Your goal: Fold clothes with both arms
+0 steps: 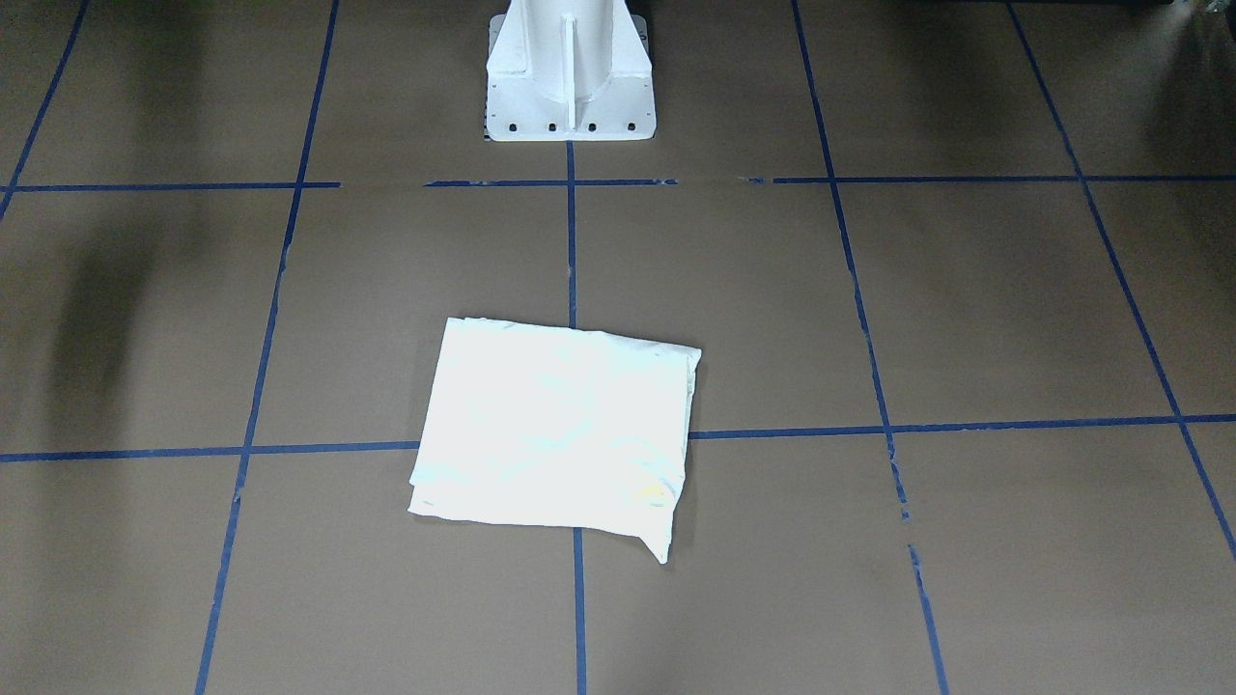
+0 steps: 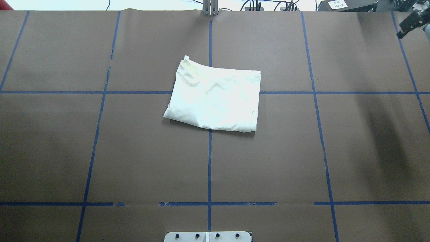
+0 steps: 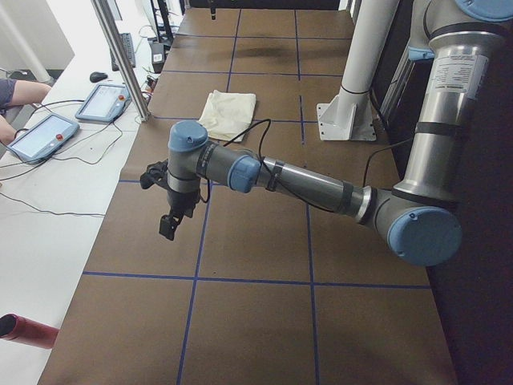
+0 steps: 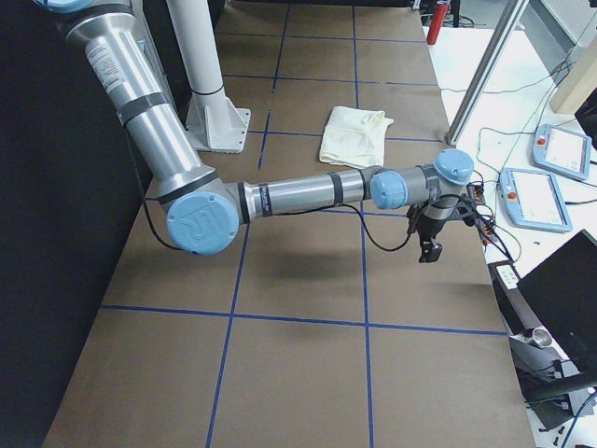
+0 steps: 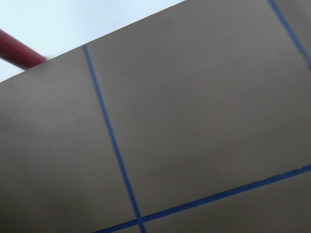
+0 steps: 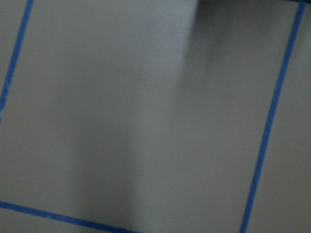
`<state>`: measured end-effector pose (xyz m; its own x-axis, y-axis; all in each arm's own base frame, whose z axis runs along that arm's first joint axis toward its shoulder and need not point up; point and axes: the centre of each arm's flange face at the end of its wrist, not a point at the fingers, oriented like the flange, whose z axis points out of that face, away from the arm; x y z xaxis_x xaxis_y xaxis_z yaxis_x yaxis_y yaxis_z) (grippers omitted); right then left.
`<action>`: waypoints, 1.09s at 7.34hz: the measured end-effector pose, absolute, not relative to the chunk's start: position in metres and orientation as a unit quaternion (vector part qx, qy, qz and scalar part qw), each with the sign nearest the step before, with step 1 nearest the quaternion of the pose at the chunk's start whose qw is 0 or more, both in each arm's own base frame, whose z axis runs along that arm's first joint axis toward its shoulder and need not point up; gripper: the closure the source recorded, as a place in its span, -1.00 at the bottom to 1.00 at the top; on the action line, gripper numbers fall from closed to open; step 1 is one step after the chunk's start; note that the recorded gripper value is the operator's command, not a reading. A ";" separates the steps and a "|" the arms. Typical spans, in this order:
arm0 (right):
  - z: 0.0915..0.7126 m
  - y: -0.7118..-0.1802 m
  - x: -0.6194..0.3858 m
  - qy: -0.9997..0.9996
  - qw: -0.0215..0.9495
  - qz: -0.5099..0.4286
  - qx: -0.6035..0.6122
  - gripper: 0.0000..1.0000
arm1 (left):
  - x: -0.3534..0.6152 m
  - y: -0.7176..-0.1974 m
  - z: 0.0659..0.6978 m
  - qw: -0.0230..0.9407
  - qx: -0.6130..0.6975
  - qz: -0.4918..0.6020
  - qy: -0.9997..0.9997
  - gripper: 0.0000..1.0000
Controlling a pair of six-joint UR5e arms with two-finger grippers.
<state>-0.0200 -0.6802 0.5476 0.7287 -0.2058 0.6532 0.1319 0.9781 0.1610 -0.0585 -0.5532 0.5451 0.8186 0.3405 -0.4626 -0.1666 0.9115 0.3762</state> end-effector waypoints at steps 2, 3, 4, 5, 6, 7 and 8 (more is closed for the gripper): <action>0.587 -0.638 0.033 -0.352 0.932 -0.075 0.037 -1.00 | -0.078 -0.526 0.594 0.936 0.138 0.119 0.302 -1.00; 0.606 -0.620 0.040 -0.349 0.933 -0.073 0.037 -1.00 | -0.079 -0.518 0.612 0.932 0.145 0.116 0.311 -1.00; 0.620 -0.606 0.044 -0.348 0.934 -0.071 0.039 -1.00 | -0.079 -0.511 0.626 0.930 0.152 0.116 0.314 -1.00; 0.637 -0.589 0.046 -0.350 0.934 -0.064 0.032 -1.00 | -0.080 -0.504 0.635 0.931 0.146 0.113 0.315 -1.00; 0.652 -0.569 0.047 -0.360 0.931 -0.056 0.022 -1.00 | -0.080 -0.498 0.641 0.934 0.125 0.105 0.318 -1.00; 0.659 -0.550 0.046 -0.370 0.928 -0.046 0.014 -1.00 | -0.080 -0.492 0.640 0.937 0.099 0.096 0.322 -1.00; 0.663 -0.534 0.046 -0.376 0.926 -0.037 0.009 -1.00 | -0.080 -0.485 0.638 0.938 0.081 0.089 0.325 -1.00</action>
